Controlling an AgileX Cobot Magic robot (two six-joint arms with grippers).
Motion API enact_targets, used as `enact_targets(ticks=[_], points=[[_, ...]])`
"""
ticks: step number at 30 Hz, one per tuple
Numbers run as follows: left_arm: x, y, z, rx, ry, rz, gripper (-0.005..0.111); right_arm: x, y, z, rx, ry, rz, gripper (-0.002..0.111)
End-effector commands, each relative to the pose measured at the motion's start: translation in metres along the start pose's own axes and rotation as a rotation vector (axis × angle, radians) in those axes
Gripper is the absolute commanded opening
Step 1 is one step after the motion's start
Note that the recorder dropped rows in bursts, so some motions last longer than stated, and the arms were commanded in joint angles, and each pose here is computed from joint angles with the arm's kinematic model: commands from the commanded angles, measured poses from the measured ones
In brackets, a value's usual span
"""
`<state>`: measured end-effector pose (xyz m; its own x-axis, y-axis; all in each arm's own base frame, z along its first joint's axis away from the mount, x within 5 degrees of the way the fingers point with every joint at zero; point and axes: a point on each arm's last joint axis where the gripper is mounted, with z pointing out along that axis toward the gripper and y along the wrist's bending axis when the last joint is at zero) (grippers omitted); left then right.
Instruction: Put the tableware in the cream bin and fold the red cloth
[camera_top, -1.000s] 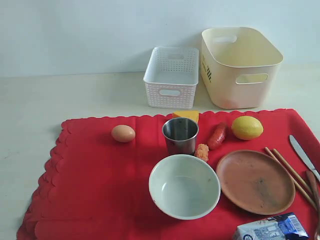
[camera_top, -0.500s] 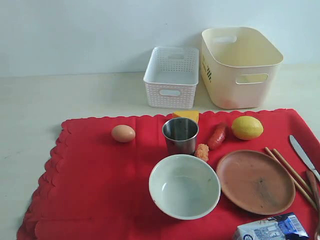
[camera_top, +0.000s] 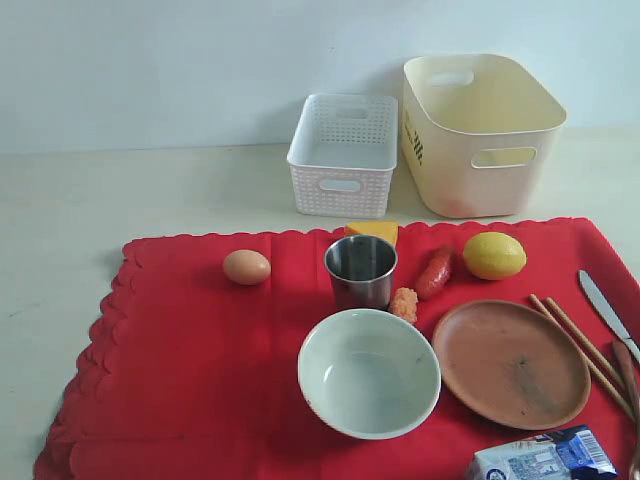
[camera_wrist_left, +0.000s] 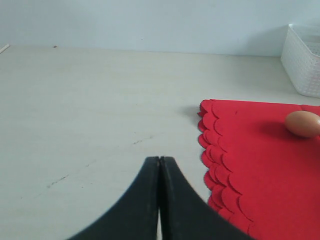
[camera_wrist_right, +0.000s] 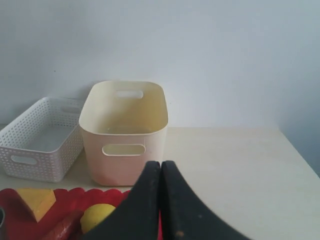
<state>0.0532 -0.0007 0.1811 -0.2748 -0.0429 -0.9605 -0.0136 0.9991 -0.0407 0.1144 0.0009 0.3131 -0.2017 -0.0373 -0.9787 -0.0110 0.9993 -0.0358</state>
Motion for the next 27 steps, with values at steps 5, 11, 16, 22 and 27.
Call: enact_targets(ticks=[5,11,16,22,27], points=[[-0.0004,-0.0002,0.0000,0.005,-0.014,0.000,0.000,-0.0178,-0.0002,0.0135,-0.002,0.006,-0.004,0.000],[-0.0004,-0.0002,0.0000,0.005,-0.014,0.000,0.000,-0.0177,-0.0002,0.0134,-0.002,0.007,-0.004,0.000],[-0.0004,-0.0002,0.0000,0.005,-0.014,0.000,0.000,-0.0179,-0.0002,0.0134,-0.002,0.005,-0.004,0.000],[-0.0004,-0.0002,0.0000,0.005,-0.014,0.000,0.000,-0.0207,0.0000,0.0134,-0.003,-0.026,-0.004,0.000],[-0.0004,-0.0002,0.0000,0.005,-0.014,0.000,0.000,-0.0196,0.0005,0.0135,-0.010,-0.019,0.075,0.000]])
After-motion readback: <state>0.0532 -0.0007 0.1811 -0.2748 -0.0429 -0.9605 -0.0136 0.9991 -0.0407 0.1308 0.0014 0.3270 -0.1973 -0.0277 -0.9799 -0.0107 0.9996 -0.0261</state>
